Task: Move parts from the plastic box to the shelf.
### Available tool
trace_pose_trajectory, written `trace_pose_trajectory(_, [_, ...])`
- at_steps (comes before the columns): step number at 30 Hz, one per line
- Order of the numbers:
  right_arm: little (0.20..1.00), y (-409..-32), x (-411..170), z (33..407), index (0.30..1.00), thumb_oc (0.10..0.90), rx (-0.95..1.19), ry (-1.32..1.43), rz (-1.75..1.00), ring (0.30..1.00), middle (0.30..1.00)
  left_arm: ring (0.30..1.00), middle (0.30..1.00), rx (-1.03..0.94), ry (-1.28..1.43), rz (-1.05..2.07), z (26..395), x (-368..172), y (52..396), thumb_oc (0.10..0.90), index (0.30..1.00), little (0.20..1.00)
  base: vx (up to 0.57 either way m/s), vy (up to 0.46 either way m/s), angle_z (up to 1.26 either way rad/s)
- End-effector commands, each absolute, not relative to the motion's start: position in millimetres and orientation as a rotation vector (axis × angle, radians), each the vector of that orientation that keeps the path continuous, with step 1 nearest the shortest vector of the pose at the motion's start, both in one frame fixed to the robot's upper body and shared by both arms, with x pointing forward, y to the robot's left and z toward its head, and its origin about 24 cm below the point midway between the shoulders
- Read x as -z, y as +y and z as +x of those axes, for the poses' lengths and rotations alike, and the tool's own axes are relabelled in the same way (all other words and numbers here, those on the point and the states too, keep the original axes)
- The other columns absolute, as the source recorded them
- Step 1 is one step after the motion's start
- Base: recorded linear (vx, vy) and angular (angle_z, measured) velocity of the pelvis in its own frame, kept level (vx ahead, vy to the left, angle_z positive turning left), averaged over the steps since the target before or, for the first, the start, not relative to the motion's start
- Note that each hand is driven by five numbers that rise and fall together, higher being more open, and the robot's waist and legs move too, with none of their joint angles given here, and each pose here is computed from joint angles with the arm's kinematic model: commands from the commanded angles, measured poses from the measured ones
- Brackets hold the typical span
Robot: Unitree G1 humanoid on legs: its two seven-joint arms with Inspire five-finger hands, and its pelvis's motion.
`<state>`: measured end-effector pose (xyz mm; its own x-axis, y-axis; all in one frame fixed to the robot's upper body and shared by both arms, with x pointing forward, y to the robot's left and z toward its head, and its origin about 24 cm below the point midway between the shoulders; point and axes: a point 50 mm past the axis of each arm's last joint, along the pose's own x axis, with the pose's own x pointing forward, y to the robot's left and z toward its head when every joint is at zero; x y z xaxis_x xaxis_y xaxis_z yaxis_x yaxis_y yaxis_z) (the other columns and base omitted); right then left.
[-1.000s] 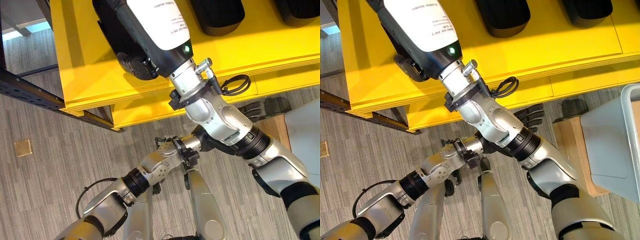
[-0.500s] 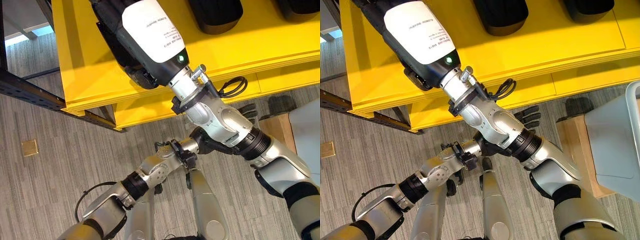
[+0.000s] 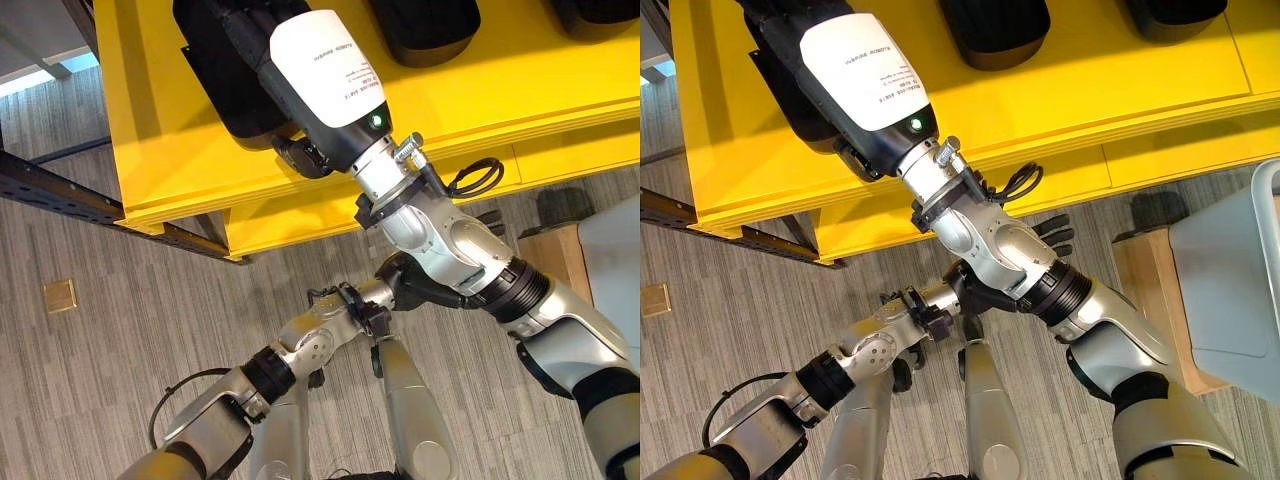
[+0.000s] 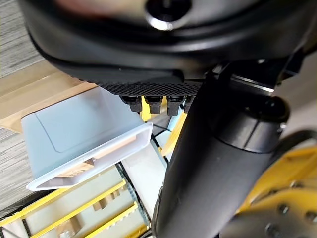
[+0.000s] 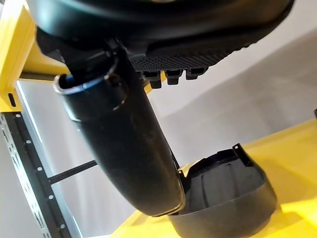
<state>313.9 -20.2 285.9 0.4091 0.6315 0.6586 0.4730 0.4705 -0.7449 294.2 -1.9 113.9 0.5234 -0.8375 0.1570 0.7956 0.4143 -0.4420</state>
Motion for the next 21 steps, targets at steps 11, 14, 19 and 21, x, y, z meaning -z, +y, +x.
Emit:
trace_pose_trajectory(11, [1.0, -24, -341, 286, 1.0, 0.9, 0.018, -1.459, -1.047, 1.0, 1.0, 1.0, 1.0, 1.165, 0.023, -0.711, 275, -122, -13, 0.9, 1.0, 1.0, 0.0, -0.008, 0.01])
trace_pose_trajectory(14, [1.0, -23, -339, 292, 1.0, 0.9, 0.013, -1.425, -1.06, 1.0, 1.0, 1.0, 1.0, 1.176, 0.032, -0.715, 273, -118, -10, 0.9, 1.0, 1.0, 0.02, -0.024, 0.13])
trace_pose_trajectory(19, [1.0, -24, -338, 294, 1.0, 0.9, 0.005, -1.394, -1.062, 1.0, 1.0, 1.0, 1.0, 1.18, 0.037, -0.717, 272, -116, -8, 0.9, 1.0, 1.0, 0.01, -0.006, 0.03])
trace_pose_trajectory(21, [1.0, -23, -337, 295, 1.0, 0.9, 0.001, -1.384, -1.072, 1.0, 1.0, 1.0, 1.0, 1.184, 0.04, -0.719, 272, -117, -9, 0.9, 1.0, 1.0, 0.0, 0.0, 0.0])
